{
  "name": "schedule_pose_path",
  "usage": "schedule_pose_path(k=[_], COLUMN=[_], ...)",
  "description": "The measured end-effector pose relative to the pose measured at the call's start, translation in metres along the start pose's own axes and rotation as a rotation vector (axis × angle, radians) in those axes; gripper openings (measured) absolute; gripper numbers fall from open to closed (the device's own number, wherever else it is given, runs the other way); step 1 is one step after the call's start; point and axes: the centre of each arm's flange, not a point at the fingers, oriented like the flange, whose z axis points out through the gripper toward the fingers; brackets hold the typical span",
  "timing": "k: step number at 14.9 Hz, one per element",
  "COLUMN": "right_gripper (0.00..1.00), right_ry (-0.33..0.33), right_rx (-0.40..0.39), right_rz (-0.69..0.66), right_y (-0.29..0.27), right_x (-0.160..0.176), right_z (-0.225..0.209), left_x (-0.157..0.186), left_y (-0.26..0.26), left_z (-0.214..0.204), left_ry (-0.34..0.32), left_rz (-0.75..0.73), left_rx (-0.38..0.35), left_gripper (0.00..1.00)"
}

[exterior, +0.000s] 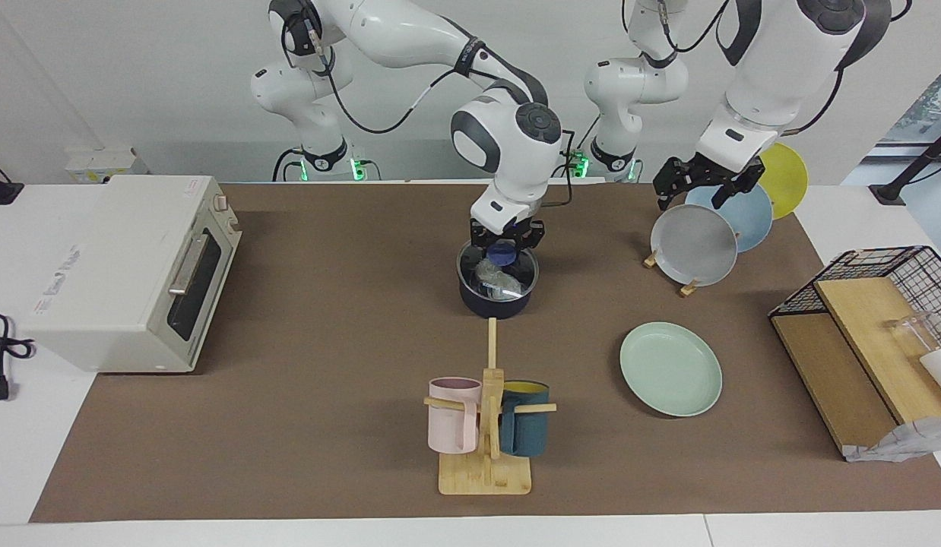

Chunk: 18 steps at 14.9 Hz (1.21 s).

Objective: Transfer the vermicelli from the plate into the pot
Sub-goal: 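Lower the glass lid onto the black pot with the right gripper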

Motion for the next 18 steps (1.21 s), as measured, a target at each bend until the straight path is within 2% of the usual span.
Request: schedule_pose_path(k=[11, 14, 18], right_gripper=[0.66, 0.66, 0.66], right_ry=[-0.016, -0.043, -0.049], right_rx=[0.012, 0.041, 0.048], right_rz=[0.017, 0.030, 0.041], right_y=[0.0053, 0.0042, 0.0042], right_x=[0.0043, 0.0034, 0.0033], right_z=[0.0020, 0.0029, 0.0050], left_x=[-0.0012, -0.0016, -0.0019], left_y=[-0.0005, -0.0015, -0.0024], left_z=[-0.0009, -0.0017, -0.0024], left_ry=[-0.002, 0.000, 0.001], left_rz=[-0.001, -0.003, -0.004], left_rx=[0.001, 0.000, 0.000], left_gripper=[1.00, 1.00, 1.00])
